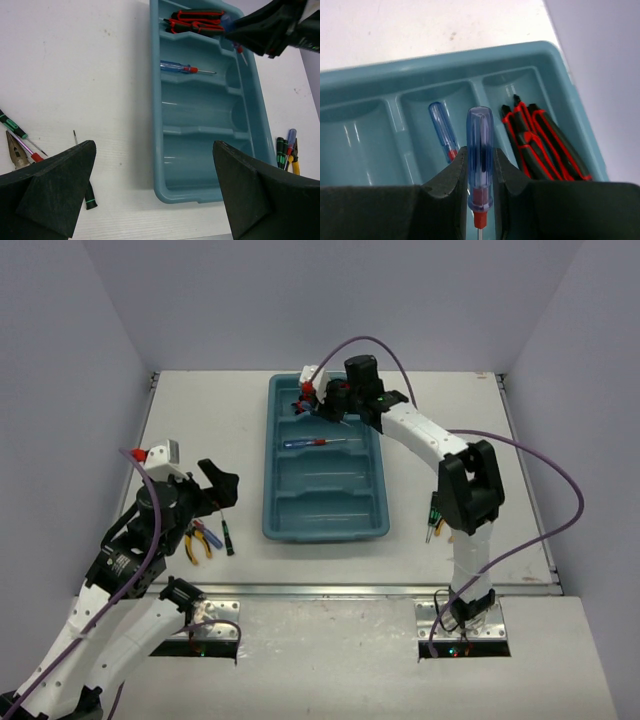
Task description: Sort the tools into containers
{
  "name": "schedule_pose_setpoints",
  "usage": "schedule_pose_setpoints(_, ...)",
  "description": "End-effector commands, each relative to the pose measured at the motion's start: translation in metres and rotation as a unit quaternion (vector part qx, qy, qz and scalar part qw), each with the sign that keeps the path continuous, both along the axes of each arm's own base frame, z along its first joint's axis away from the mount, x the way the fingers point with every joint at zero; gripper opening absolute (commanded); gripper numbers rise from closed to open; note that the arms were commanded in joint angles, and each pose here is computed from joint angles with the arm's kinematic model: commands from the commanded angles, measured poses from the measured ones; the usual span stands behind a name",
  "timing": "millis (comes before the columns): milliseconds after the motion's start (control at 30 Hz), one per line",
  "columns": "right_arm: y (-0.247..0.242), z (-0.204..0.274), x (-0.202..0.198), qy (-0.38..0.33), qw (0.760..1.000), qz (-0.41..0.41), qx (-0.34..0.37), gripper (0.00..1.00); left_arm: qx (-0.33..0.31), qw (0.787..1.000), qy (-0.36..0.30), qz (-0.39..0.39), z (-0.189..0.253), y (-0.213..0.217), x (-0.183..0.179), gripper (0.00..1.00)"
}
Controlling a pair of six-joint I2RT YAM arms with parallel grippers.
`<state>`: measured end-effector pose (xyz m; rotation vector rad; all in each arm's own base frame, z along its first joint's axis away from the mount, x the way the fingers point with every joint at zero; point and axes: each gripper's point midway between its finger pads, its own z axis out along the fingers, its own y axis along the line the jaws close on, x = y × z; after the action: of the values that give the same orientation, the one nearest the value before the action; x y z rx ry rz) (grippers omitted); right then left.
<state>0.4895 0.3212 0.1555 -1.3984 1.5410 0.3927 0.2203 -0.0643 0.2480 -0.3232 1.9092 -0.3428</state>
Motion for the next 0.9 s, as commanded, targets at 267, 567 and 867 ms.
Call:
schedule_pose_setpoints(267, 0.009, 0.038, 0.013, -0.066, 0.998, 0.003, 0.008, 0.64, -0.002, 1.000, -0.010, -0.011, 0.005, -0.006, 0.006, 1.00)
schedule_pose_setpoints(567, -0.152, 0.106, 0.015, 0.016, 0.868, -0.487, 0.093, 0.90, -0.010, 1.000, -0.026, -0.008, 0.012, -0.003, 0.002, 1.00)
schedule_pose_setpoints(867, -0.333, -0.010, -0.128, 0.199, 0.659, -0.692, 0.218, 0.93, -0.013, 0.999, -0.034, -0.033, 0.015, -0.011, 0.000, 1.00)
